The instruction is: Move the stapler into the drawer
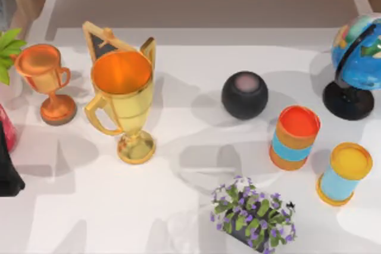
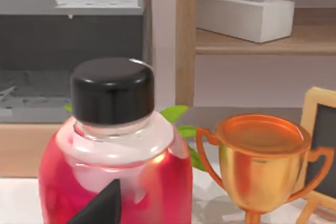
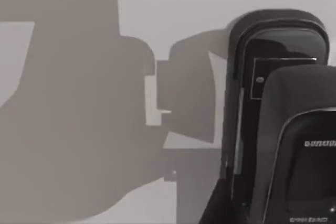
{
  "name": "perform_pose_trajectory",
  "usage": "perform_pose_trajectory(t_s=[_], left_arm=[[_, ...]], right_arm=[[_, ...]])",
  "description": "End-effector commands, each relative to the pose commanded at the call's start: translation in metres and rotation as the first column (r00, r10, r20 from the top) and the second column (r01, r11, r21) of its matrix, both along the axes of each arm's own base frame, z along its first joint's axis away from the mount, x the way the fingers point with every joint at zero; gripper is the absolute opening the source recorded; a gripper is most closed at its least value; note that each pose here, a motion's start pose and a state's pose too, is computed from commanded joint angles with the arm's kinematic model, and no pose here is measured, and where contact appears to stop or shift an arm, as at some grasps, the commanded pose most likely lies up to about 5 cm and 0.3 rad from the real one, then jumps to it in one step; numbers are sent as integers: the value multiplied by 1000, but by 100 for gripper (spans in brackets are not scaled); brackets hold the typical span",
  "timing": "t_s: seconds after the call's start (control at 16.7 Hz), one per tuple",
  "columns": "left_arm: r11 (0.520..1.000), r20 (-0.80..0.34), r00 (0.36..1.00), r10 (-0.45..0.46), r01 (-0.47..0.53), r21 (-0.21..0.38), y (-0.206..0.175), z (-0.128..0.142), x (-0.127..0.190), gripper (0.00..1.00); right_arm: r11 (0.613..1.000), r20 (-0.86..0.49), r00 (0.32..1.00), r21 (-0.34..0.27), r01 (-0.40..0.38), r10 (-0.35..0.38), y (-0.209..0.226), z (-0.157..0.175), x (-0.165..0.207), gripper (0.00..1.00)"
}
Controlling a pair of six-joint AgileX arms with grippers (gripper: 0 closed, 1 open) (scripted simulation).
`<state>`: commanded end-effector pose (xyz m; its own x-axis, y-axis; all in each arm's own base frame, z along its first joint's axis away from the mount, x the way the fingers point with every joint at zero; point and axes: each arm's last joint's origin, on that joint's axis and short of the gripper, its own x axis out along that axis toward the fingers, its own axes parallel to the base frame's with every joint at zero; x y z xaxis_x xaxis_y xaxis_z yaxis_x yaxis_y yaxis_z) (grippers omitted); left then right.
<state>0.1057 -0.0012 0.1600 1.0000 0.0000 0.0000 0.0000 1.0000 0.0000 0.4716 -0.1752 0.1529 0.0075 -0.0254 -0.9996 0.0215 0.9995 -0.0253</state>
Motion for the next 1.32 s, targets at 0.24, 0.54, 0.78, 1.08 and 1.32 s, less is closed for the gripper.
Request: perform_pose_trajectory(t_s=[0.24, 0.54, 0.78, 1.08, 1.32], left_arm=[[1000, 0, 1000, 0, 0, 0, 0, 0, 0, 100], [1000, 0, 1000, 0, 0, 0, 0, 0, 0, 100], [1000, 0, 1000, 0, 0, 0, 0, 0, 0, 100], [1000, 0, 1000, 0, 0, 0, 0, 0, 0, 100], [1000, 0, 1000, 0, 0, 0, 0, 0, 0, 100]], right_arm=[[1000, 0, 1000, 0, 0, 0, 0, 0, 0, 90], [1000, 0, 1000, 0, 0, 0, 0, 0, 0, 100], [1000, 0, 1000, 0, 0, 0, 0, 0, 0, 100], [1000, 18, 1000, 10, 14, -14, 0, 5, -2, 100], [995, 88, 993, 64, 74, -80, -6, 20, -12, 100]])
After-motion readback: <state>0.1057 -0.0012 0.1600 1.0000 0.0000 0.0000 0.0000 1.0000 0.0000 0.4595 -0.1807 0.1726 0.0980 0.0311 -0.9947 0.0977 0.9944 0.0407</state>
